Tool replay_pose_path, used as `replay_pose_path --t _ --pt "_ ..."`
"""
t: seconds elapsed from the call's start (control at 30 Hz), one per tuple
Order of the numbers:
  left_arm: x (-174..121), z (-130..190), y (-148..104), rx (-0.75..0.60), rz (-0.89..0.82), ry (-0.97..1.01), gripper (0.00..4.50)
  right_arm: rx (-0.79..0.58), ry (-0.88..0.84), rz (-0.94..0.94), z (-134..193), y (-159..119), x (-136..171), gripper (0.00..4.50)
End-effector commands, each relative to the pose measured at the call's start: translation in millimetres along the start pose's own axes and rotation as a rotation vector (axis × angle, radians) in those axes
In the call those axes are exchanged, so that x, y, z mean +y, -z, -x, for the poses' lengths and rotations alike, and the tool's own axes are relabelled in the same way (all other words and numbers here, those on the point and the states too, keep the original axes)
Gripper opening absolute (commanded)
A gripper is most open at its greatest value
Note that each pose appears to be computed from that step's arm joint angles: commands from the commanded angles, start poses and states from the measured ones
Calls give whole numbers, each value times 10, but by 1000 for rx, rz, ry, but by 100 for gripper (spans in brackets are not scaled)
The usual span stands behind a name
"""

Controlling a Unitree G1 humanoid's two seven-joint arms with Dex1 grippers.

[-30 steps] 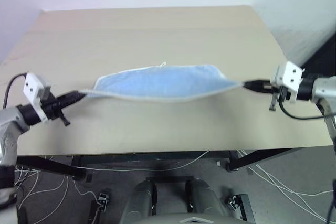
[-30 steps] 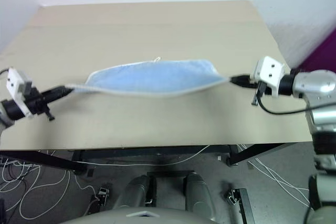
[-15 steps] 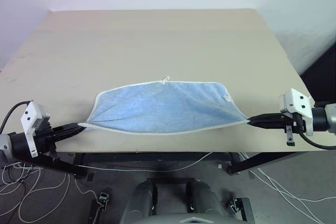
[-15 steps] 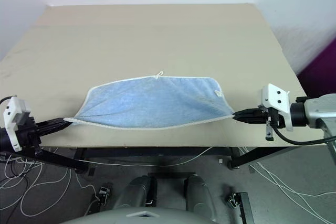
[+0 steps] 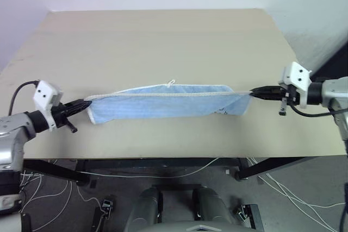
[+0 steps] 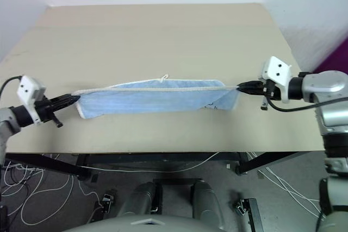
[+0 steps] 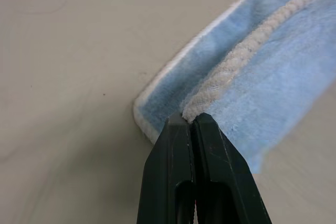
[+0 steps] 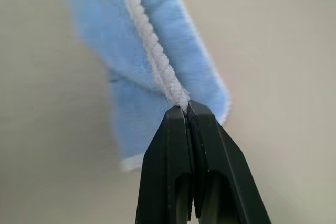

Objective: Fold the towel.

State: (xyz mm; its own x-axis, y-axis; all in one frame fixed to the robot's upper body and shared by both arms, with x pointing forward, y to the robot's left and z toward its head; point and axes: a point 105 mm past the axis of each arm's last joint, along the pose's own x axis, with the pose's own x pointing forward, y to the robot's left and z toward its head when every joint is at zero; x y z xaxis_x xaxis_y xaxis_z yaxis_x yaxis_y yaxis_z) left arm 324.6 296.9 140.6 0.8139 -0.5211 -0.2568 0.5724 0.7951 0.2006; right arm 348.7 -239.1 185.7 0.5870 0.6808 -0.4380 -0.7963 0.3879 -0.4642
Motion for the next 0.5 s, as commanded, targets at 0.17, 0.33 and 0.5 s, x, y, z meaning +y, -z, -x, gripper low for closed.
replay_pose_path --t 0.17,0.33,0.5 --pt "192 -232 25 15 -88 -104 0 48 96 56 -185 95 -314 3" --pt "229 -320 72 33 -97 -117 0 60 107 71 -317 135 -374 3" --pt "281 -332 120 55 -104 -146 0 57 118 83 -410 150 -382 3"
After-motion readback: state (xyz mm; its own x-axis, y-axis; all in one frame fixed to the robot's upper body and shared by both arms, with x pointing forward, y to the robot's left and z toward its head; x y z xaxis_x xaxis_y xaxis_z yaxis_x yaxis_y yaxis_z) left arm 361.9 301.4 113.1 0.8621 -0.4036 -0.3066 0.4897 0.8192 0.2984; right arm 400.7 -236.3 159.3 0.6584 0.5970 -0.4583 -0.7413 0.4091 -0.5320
